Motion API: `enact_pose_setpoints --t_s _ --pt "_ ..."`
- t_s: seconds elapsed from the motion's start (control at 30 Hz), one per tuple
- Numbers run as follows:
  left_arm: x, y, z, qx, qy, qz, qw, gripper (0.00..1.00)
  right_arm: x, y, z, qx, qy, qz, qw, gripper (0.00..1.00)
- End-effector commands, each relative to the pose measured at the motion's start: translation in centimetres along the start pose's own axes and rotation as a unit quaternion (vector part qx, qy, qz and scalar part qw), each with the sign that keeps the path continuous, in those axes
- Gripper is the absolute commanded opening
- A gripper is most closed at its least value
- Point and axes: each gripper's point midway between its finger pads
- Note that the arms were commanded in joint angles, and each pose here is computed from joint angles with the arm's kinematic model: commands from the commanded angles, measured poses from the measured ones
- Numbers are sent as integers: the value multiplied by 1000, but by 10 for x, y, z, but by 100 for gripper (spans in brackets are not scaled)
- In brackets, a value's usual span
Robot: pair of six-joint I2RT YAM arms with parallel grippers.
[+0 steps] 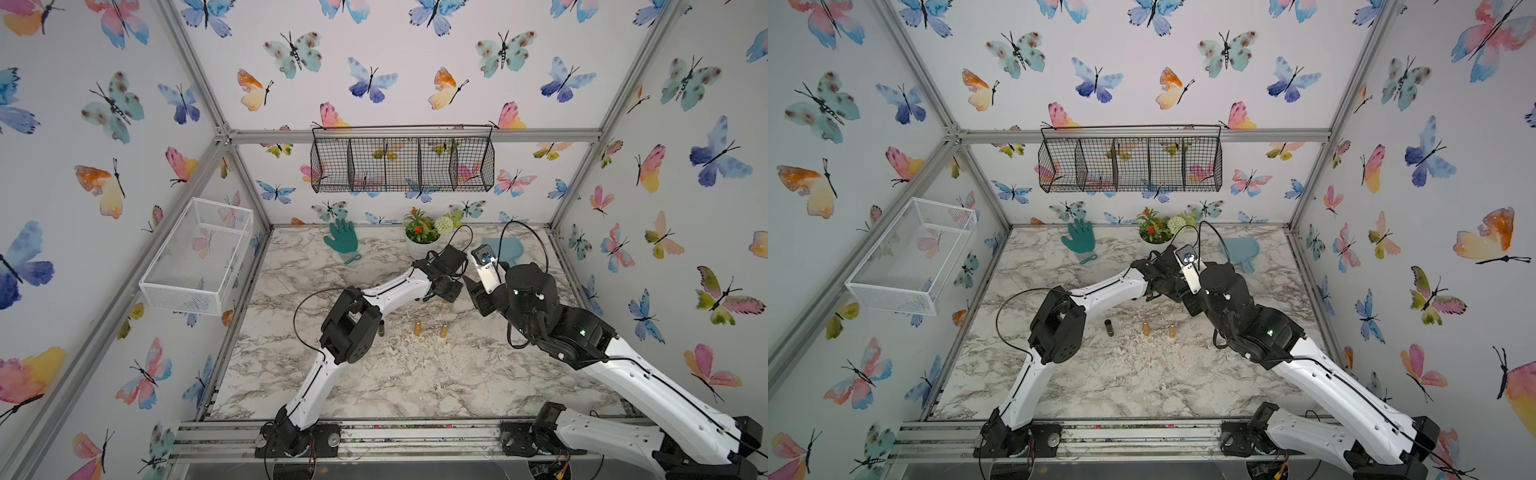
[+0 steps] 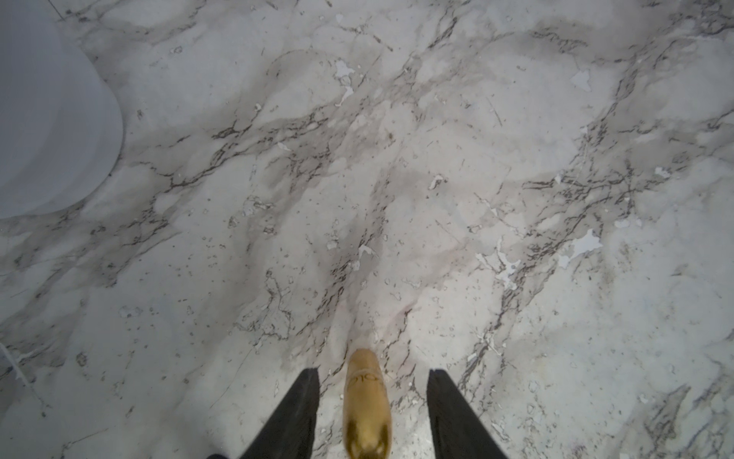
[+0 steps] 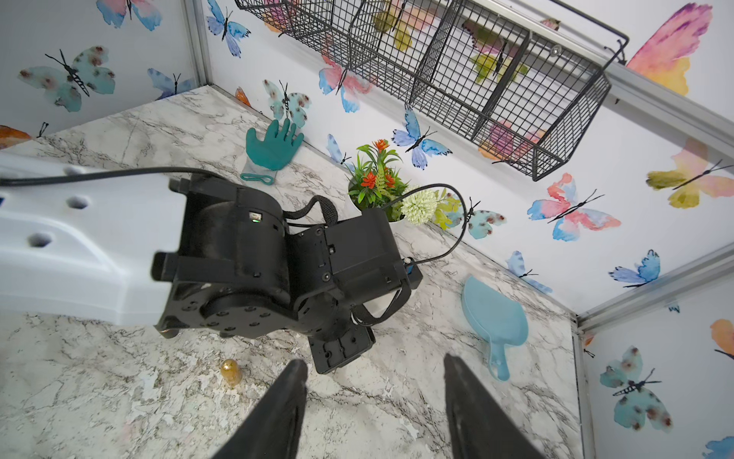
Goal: Open the lipstick cap
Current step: Pick up the lipstick at the center of the board.
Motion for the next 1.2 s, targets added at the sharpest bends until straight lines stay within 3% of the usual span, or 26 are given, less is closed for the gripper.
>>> enact_pose_setpoints --t_s 0.0,0.63,0.97,1.17 --pt "-10 7 2 9 2 17 1000 45 -3 2 0 -3 7 3 1000 57" --pt "-23 12 6 12 -4 33 999 37 -9 10 5 0 7 6 1000 51" --pt "-26 14 7 11 -7 36 999 28 -10 10 5 0 7 6 1000 46" --pt "-14 -6 13 2 -25 20 999 20 -12 11 5 2 7 7 1000 44"
Point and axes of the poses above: each gripper's point midway between its finger pads, its own y axis out along the fingers, its own z axis along the line the jaws close on, x = y × z, and after that the axes turned 6 degrees about y, right-handed
